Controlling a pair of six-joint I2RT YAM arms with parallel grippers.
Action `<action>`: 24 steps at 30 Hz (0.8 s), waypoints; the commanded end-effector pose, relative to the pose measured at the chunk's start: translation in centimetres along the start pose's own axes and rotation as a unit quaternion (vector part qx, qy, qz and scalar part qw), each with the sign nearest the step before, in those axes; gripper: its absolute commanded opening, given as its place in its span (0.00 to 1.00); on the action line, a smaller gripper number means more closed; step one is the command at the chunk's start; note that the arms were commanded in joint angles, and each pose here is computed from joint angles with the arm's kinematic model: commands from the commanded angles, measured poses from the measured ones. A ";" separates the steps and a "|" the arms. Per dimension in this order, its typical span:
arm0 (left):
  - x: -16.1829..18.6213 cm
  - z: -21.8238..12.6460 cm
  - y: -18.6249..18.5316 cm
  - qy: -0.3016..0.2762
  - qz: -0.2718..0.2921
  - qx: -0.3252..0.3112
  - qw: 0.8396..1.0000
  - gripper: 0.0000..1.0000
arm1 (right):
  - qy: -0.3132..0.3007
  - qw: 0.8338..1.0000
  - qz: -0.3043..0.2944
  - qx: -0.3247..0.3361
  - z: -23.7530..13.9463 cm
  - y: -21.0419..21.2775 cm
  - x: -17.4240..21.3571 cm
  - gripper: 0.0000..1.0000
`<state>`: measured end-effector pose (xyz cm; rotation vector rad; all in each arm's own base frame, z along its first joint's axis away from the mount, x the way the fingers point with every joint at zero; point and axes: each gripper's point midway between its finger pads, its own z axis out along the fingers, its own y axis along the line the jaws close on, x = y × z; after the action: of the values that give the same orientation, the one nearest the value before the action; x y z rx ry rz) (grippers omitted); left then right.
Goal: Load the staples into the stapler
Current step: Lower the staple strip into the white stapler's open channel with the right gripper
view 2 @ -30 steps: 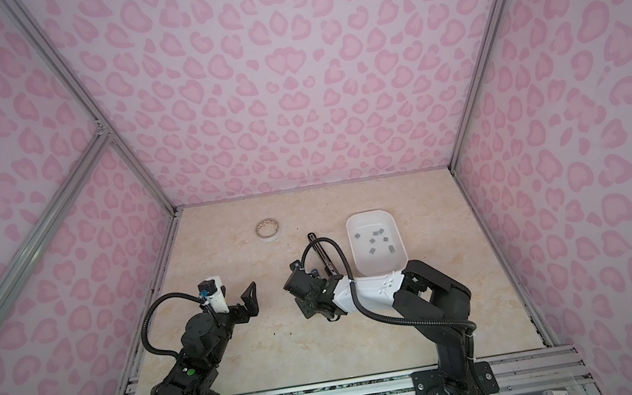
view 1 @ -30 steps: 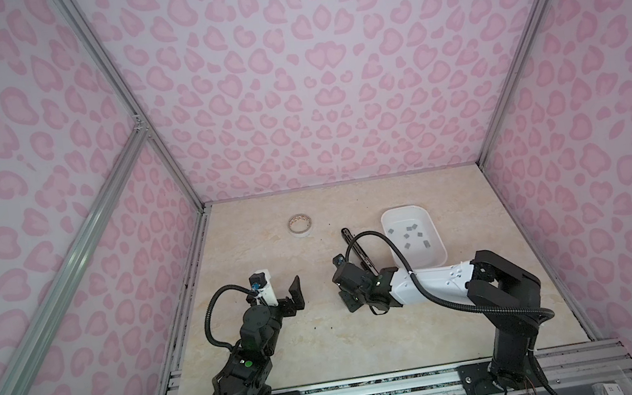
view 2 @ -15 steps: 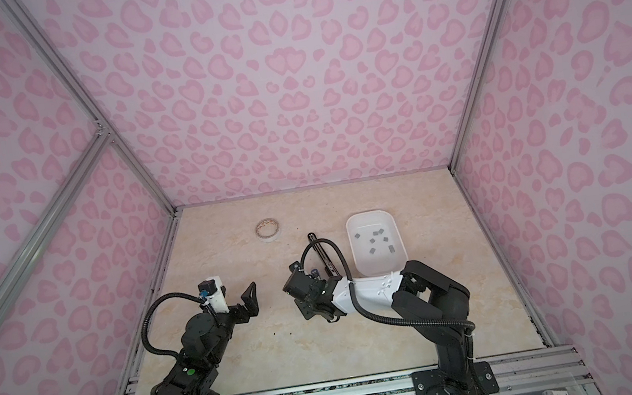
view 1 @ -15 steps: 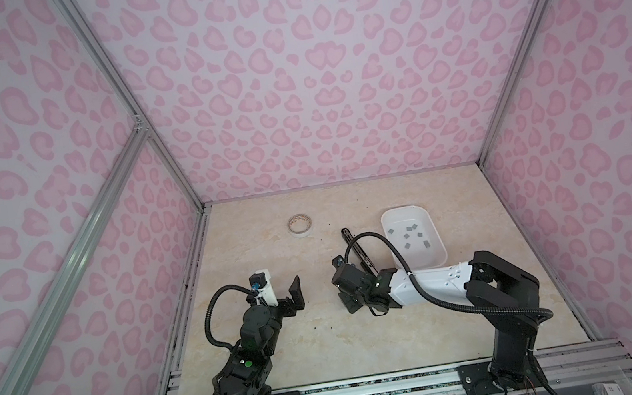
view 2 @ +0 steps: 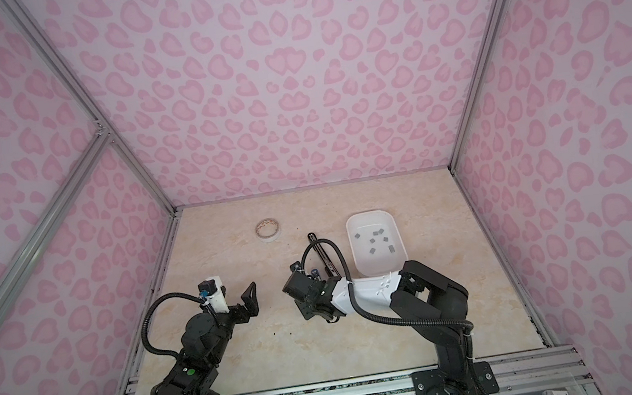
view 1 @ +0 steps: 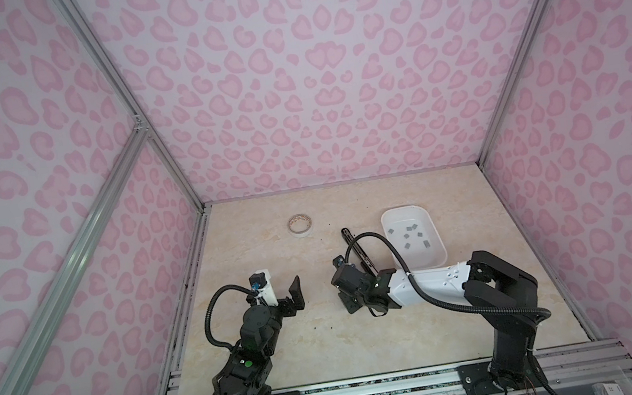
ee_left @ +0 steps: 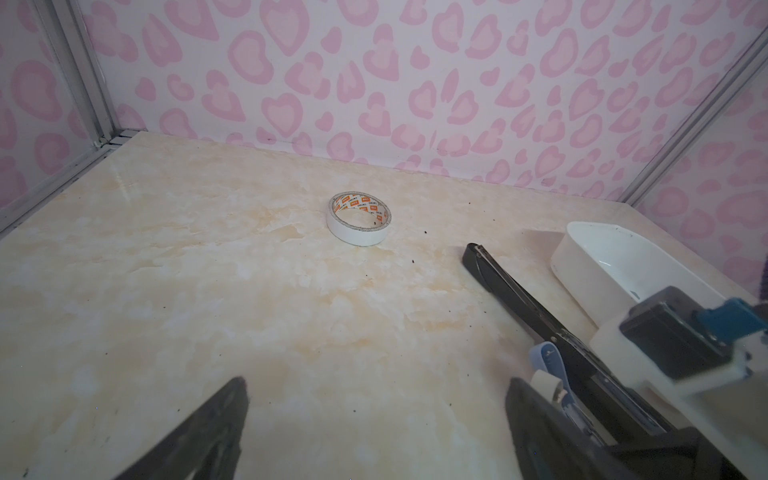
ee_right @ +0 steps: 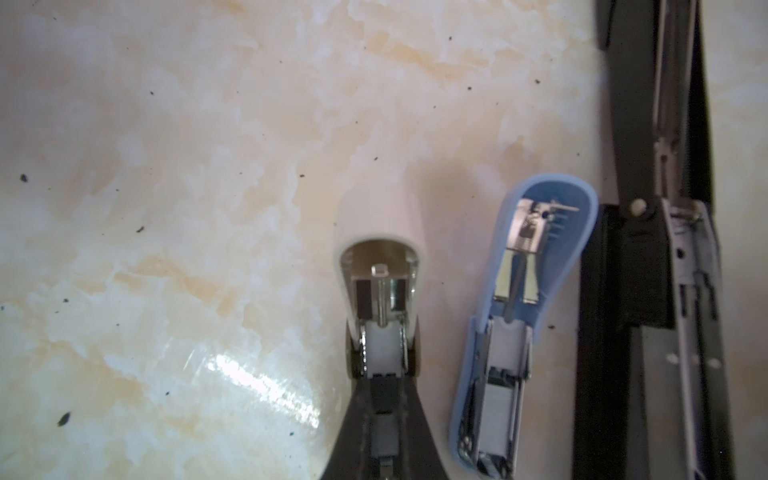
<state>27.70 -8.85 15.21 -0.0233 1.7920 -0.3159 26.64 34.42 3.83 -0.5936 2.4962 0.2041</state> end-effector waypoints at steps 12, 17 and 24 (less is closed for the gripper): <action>-1.0 0.0 -0.2 -0.021 -0.003 0.002 1.000 0.97 | 0.018 1.000 0.003 0.004 -0.1 -0.2 1.9 0.13; -1.1 0.0 -0.2 -0.022 -0.003 0.003 1.000 0.97 | 0.013 1.000 0.002 0.001 -0.4 -0.3 1.8 0.21; -1.1 0.0 -0.2 -0.022 -0.003 0.003 1.000 0.97 | 0.001 1.000 0.001 0.006 -1.1 -0.5 1.2 0.27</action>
<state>27.69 -8.85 15.22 -0.0233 1.7916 -0.3160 25.35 33.66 3.88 -0.5905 2.5056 0.2120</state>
